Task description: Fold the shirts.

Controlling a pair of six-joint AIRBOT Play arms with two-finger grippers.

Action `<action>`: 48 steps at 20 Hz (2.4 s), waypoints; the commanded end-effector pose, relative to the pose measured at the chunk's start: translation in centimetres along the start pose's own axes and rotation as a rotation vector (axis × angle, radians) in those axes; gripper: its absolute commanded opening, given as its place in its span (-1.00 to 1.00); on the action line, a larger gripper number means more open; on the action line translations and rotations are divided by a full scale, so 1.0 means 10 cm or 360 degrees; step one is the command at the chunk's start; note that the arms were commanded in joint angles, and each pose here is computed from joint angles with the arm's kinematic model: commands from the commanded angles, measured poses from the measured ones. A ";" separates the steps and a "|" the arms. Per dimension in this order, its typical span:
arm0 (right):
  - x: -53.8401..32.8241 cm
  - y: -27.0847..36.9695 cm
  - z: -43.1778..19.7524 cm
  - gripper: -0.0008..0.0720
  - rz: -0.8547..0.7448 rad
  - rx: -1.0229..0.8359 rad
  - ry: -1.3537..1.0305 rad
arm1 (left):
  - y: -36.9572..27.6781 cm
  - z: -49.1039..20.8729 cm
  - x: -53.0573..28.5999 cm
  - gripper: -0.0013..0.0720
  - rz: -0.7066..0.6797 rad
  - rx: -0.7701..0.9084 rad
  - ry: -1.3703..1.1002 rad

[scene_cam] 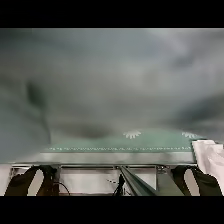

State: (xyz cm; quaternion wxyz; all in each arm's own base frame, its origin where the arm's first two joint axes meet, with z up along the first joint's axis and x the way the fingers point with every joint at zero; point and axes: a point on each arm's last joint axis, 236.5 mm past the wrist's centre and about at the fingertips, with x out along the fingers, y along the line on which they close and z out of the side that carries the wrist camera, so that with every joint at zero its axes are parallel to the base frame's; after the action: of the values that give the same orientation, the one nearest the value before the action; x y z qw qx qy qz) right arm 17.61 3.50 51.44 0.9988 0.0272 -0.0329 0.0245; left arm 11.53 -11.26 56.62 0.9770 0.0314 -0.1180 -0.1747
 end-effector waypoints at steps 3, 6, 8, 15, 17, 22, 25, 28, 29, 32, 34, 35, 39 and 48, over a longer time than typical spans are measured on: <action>-0.24 -0.17 -0.68 -0.88 -0.0149 -0.0036 0.0501 | -0.08 -0.90 -0.26 -0.89 0.0028 -0.0187 0.0607; -0.12 -0.50 -1.34 -0.88 -0.0219 -0.0066 0.1032 | 0.03 -1.55 -0.19 -0.89 -0.0004 -0.0336 0.0964; 0.18 -0.57 -1.57 -0.88 -0.0144 0.0002 0.1201 | 0.17 -2.06 -0.04 -0.89 -0.0019 -0.0497 0.1173; 1.39 -0.85 -3.13 -0.88 0.0129 0.0357 0.2000 | 0.69 -3.84 0.71 -0.89 -0.0055 -0.0988 0.1524; 1.77 -0.77 -3.54 -0.88 0.0166 0.0304 0.2075 | 0.88 -4.18 0.99 -0.89 -0.0042 -0.1072 0.1535; 2.88 -0.70 -4.22 -0.88 0.0100 0.0252 0.1821 | 1.31 -4.93 1.65 -0.89 0.0017 -0.1321 0.1458; 3.38 -0.73 -4.38 -0.88 0.0032 0.0388 0.1602 | 1.44 -5.33 1.92 -0.89 0.0028 -0.1390 0.1392; 3.68 -0.72 -4.55 -0.88 0.0034 0.0486 0.1485 | 1.57 -5.74 2.06 -0.89 0.0091 -0.1296 0.1392; 3.74 -0.72 -4.62 -0.88 0.0032 0.0512 0.1469 | 1.62 -5.84 2.10 -0.89 0.0119 -0.1257 0.1380; 3.93 -0.72 -4.84 -0.88 0.0030 0.0606 0.1420 | 1.73 -6.08 2.26 -0.89 0.0231 -0.1175 0.1326; 3.98 -0.71 -5.01 -0.88 0.0027 0.0662 0.1429 | 1.70 -6.22 2.36 -0.89 0.0275 -0.1140 0.1308; 3.98 -0.71 -5.11 -0.88 0.0023 0.0670 0.1453 | 1.69 -6.28 2.42 -0.89 0.0306 -0.1118 0.1288; 3.88 -0.71 -5.50 -0.88 0.0016 0.0673 0.1606 | 1.66 -6.47 2.52 -0.89 0.0367 -0.1075 0.1272; 3.09 -0.66 -5.27 -0.88 0.0127 0.0670 0.2057 | 1.15 -6.20 1.82 -0.89 -0.0178 -0.1444 0.1743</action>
State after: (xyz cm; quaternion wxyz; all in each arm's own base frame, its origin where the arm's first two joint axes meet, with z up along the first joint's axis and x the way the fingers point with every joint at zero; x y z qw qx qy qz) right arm 56.29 0.97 0.55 0.8325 0.2061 0.5107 0.0606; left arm 52.02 -3.59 1.76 0.8709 -0.2606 0.3915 -0.1424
